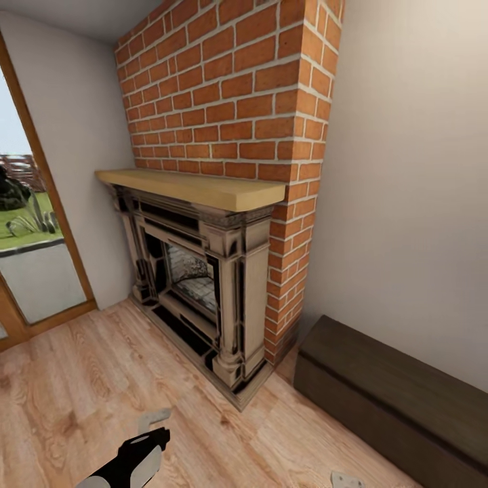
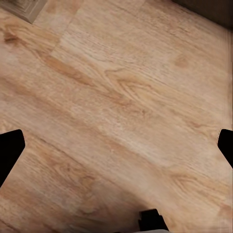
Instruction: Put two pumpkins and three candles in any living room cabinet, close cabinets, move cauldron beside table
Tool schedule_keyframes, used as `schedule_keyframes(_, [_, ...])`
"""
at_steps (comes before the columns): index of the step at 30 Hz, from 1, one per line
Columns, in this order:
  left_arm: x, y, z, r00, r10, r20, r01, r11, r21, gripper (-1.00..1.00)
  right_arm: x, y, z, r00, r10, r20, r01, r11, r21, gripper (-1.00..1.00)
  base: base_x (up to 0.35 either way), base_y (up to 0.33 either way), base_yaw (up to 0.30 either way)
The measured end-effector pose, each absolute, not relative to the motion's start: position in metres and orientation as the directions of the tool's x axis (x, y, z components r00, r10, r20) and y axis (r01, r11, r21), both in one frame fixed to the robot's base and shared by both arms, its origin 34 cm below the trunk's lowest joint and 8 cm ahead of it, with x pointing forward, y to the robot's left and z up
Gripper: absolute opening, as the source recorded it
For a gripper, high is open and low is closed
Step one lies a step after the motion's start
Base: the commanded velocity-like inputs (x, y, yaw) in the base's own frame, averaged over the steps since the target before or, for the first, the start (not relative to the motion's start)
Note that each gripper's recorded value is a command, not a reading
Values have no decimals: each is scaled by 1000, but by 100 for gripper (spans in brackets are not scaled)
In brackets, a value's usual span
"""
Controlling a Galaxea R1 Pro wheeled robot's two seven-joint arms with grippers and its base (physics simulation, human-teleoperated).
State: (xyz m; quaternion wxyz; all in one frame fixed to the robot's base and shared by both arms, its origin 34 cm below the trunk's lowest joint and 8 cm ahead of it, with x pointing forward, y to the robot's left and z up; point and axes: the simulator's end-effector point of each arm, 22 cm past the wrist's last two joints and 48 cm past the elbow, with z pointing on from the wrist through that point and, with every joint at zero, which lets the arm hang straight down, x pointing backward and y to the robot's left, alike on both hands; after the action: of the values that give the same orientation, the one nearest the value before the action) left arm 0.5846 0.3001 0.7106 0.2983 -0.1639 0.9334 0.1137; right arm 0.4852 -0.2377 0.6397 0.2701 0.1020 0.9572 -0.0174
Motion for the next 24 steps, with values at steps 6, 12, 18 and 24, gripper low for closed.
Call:
schedule_keyframes(6, [585, 299, 711, -767, -239, -595, -374, 921, 112, 100, 485, -238, 640, -833, 186, -522, 205, 979, 22, 100, 0, 2, -255])
schedule_keyframes(12, [582, 300, 710, -771, -237, -591, -374, 920, 119, 100, 486, -238, 641, -832, 186, -523, 205, 979, 22, 100, 0, 0, -255])
schedule_keyframes(18, [582, 301, 711, -771, -236, -592, -374, 920, 120, 100, 487, -238, 642, -831, 186, -525, 206, 978, 22, 100, 0, 38, -255])
schedule_keyframes(24, [583, 301, 712, -769, -236, -594, -374, 920, 119, 100, 487, -239, 643, -829, 188, -527, 207, 978, 22, 100, 0, 5, -255])
